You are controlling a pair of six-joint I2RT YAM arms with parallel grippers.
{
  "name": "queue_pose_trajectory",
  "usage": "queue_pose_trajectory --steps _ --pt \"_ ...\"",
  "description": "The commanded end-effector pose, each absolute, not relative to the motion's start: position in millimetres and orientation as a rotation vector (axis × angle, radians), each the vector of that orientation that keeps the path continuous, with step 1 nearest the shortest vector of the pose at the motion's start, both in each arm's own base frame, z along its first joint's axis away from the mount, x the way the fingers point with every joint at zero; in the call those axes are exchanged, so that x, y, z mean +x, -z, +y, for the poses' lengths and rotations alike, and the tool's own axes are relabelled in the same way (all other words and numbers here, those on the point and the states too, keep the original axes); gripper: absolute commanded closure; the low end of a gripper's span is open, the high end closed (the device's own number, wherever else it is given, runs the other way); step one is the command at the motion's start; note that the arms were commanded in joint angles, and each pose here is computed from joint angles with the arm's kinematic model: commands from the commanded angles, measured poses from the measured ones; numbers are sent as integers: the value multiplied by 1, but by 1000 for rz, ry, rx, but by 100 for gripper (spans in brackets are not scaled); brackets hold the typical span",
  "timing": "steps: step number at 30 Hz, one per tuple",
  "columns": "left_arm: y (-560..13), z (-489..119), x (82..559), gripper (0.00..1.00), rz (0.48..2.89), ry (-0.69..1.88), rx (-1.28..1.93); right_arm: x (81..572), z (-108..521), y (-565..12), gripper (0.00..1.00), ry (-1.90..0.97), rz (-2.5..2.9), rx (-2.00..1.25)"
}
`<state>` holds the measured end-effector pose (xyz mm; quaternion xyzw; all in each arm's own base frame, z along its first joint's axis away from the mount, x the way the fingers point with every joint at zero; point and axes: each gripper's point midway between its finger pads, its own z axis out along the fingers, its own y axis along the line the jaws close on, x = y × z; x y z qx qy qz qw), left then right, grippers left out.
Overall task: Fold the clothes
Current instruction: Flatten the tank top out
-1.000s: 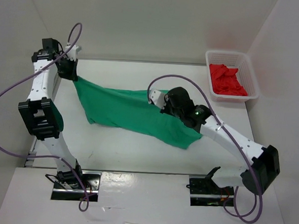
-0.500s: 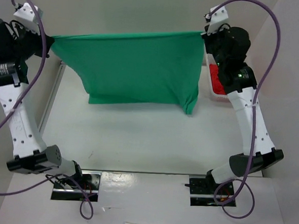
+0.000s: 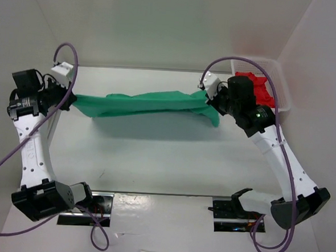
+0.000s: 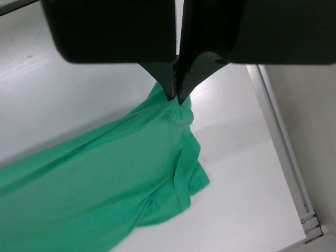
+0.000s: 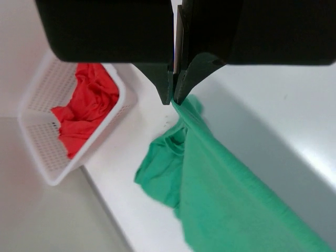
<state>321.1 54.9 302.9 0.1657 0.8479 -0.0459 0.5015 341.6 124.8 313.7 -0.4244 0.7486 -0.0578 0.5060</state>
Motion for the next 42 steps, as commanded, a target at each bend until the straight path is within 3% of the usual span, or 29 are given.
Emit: queue_pose_trajectory --steps 1,11,13,14,15,16,17,18,20,22,23,27,31,42 --pt "-310 49 287 96 1973 -46 573 294 115 -319 100 99 1769 -1163" --pt "-230 51 222 96 2076 -250 855 205 107 -228 100 -89 1903 -1630" --pt "-210 49 212 90 2110 -239 920 194 116 -211 99 -135 1916 -1693" --pt "-202 49 206 87 2140 -230 934 190 119 -207 81 -151 1922 -1704" --pt "-197 48 203 82 2153 -218 950 186 123 -202 52 -176 1950 -1702" --pt "-193 47 200 70 2152 -219 983 179 129 -197 26 -198 1943 -1735" --pt "-192 45 195 64 2156 -215 995 178 131 -197 21 -194 1941 -1742" --pt "-193 45 194 60 2149 -223 995 173 134 -194 21 -209 1938 -1762" --pt "-194 43 190 41 2133 -240 1009 174 133 -194 20 -193 1942 -1760" --pt "-197 46 187 35 2126 -277 1015 177 132 -197 20 -174 1930 -1747" --pt "-197 44 185 26 2127 -276 1015 177 132 -197 18 -174 1930 -1747" --pt "-200 46 185 16 2131 -287 998 190 139 -209 16 -143 1851 -1701" --pt "-205 49 201 11 2126 -270 910 209 154 -217 12 -149 1832 -1561" --pt "-161 68 255 14 2355 -30 700 267 189 -186 13 -146 1975 -1369"
